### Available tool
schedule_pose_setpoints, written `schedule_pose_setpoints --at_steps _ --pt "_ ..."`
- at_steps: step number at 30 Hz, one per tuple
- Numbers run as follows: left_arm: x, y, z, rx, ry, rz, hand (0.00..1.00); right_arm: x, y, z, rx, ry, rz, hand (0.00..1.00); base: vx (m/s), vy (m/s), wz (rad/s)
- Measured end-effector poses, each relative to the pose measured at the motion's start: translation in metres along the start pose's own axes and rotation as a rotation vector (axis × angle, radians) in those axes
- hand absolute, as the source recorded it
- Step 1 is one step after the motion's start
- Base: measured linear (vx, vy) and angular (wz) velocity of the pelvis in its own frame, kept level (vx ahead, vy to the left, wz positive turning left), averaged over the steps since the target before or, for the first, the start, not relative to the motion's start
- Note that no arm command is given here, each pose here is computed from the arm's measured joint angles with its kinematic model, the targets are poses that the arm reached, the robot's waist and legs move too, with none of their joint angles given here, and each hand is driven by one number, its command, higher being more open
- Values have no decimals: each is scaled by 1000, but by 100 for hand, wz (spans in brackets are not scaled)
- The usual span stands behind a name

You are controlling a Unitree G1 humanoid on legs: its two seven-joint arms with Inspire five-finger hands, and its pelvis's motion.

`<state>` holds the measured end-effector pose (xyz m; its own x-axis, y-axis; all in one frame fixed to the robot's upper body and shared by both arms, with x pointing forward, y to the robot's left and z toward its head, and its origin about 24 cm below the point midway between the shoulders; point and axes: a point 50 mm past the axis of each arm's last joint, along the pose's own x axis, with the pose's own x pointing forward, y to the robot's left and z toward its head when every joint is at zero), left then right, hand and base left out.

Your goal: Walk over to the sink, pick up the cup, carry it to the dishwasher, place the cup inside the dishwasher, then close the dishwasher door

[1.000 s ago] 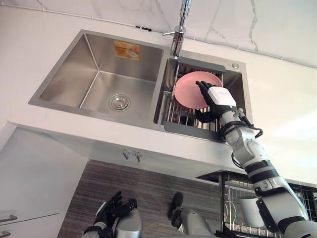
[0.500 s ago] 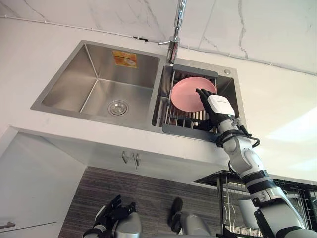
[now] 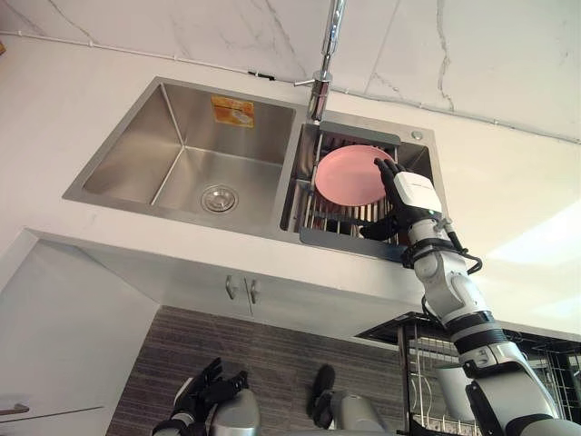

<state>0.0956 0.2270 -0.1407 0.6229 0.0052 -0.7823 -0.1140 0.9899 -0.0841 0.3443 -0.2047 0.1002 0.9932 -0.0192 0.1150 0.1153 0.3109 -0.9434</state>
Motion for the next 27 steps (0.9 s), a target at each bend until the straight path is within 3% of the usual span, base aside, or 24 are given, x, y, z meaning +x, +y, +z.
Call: schedule_pose_setpoints --at_steps 10,27 --pt "1 -1 2 -8 -11 -2 100 20 -30 12 0 -29 -118 100 0 0 0" --pt "6 -10 18 -26 -86 -39 100 40 -60 15 -10 -31 -170 100 -9 -7 1"
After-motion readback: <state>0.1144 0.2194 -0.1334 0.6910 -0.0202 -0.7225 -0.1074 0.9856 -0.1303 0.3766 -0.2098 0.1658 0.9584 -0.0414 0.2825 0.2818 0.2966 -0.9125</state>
